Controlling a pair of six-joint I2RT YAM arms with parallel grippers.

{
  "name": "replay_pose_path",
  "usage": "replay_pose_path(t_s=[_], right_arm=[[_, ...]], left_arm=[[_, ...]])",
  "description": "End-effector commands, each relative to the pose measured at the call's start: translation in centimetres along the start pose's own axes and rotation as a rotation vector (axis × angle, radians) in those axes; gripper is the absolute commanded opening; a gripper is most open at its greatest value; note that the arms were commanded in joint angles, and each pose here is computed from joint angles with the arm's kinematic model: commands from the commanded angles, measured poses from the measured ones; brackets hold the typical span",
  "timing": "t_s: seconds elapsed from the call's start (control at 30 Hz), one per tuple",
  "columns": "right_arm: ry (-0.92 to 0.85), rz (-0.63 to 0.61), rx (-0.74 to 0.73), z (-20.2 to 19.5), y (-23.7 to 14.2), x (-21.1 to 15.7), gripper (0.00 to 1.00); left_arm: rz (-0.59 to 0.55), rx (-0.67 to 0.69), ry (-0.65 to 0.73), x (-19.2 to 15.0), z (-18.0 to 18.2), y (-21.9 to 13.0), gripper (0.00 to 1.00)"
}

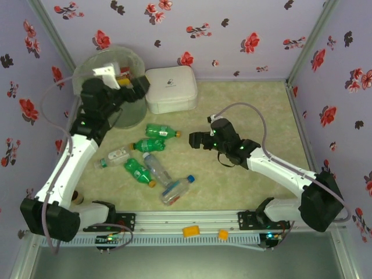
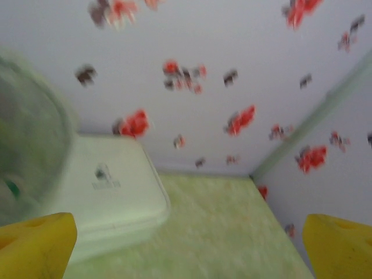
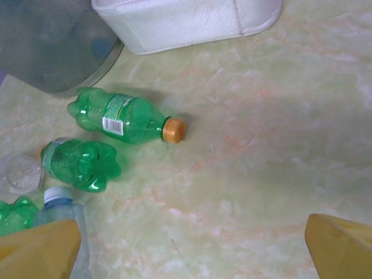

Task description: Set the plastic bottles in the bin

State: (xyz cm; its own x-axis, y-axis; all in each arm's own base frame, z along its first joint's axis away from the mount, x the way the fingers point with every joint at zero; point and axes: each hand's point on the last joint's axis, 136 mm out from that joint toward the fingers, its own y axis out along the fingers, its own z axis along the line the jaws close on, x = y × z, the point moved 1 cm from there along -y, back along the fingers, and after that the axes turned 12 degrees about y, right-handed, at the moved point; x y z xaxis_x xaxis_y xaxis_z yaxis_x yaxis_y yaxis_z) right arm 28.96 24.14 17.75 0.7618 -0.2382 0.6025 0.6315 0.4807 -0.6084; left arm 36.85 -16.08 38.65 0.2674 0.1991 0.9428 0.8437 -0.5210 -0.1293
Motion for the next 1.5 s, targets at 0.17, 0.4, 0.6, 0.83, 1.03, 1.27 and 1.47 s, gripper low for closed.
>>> replay_pose_path(t_s=[0.17, 0.4, 0.6, 0.83, 1.03, 1.27, 1.47], right_arm=[[0.087, -0.033, -0.073, -2.3, 0.0, 1.9, 1.0], [0.16, -0.025, -0.076, -4.4, 0.4, 1.9, 1.0], [0.211, -0.011, -0.084, -6.2, 0.6, 1.7, 1.0], [0.242, -0.008, -0.108, -7.8, 0.6, 1.7, 1.0], [0.256, -0.001, -0.102, -8.1, 0.8, 1.5, 1.0], [0.269, 0.005, -0.09, -8.1, 0.9, 1.2, 1.0], [0.273, 0.004, -0.098, -8.4, 0.8, 1.1, 1.0]], left_arm=[[0.388, -0.136, 0.173, -14.0, -5.6, 0.1, 1.0], [0.657, -0.237, 0.252, -22.4, -9.6, -2.3, 1.0], [0.905, -0.281, 0.391, -29.7, -11.9, -5.4, 1.0], [1.095, -0.305, 0.451, -34.8, -12.4, -8.1, 0.98], [1.201, -0.284, 0.543, -37.5, -11.6, -9.1, 0.95], [1.27, -0.25, 0.609, -40.2, -10.4, -8.6, 0.9], [1.321, -0.247, 0.658, -41.8, -10.0, -8.7, 0.86]])
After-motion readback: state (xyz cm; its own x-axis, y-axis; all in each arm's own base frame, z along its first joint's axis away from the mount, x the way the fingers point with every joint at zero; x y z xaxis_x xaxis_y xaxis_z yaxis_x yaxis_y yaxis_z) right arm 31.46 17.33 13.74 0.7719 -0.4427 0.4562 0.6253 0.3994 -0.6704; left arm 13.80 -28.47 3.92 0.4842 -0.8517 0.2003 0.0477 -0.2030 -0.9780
